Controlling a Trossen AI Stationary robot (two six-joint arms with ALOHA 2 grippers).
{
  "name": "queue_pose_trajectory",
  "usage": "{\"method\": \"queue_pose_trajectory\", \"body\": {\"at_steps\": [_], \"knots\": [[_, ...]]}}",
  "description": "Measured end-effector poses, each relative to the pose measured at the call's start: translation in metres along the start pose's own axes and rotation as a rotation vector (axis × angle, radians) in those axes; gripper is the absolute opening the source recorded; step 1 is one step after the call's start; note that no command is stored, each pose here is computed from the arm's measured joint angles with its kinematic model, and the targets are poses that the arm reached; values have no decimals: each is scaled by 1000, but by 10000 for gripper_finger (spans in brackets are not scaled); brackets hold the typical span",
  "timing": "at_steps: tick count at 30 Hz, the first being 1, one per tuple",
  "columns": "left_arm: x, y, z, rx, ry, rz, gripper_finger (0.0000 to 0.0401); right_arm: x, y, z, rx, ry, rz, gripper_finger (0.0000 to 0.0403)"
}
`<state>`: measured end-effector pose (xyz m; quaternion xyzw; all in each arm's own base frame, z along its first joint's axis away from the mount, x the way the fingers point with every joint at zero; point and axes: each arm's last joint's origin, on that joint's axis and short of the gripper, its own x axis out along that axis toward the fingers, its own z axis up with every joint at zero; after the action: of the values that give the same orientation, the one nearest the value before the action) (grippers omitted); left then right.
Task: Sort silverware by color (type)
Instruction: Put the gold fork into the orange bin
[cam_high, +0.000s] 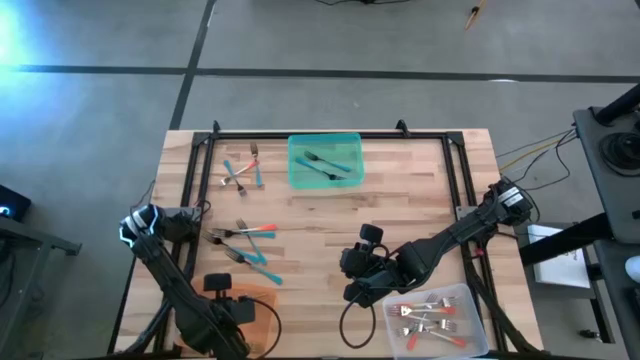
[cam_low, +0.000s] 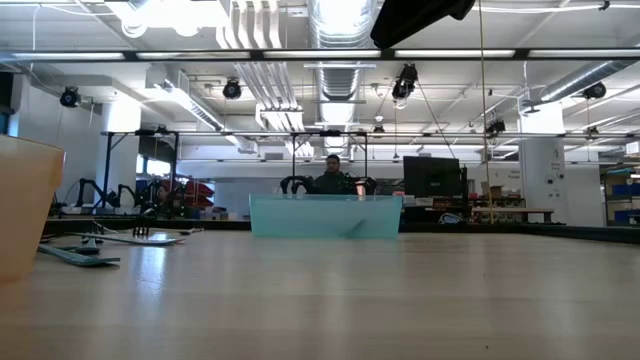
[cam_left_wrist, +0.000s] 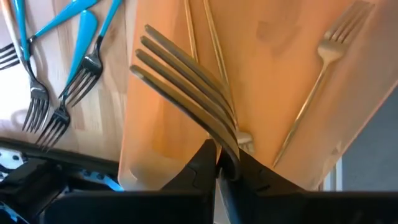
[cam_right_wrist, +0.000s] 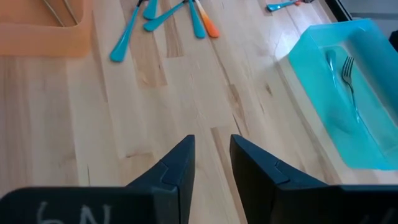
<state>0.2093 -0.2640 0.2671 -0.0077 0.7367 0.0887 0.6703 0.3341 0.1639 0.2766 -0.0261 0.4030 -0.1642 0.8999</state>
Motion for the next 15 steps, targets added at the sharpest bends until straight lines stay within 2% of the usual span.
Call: {"method": "queue_pose_trajectory", "body": {"at_steps": [15], "knots": [[7,-3,9,-12,-3,11,13,5,-1,-7,-17,14,-24,91]]}}
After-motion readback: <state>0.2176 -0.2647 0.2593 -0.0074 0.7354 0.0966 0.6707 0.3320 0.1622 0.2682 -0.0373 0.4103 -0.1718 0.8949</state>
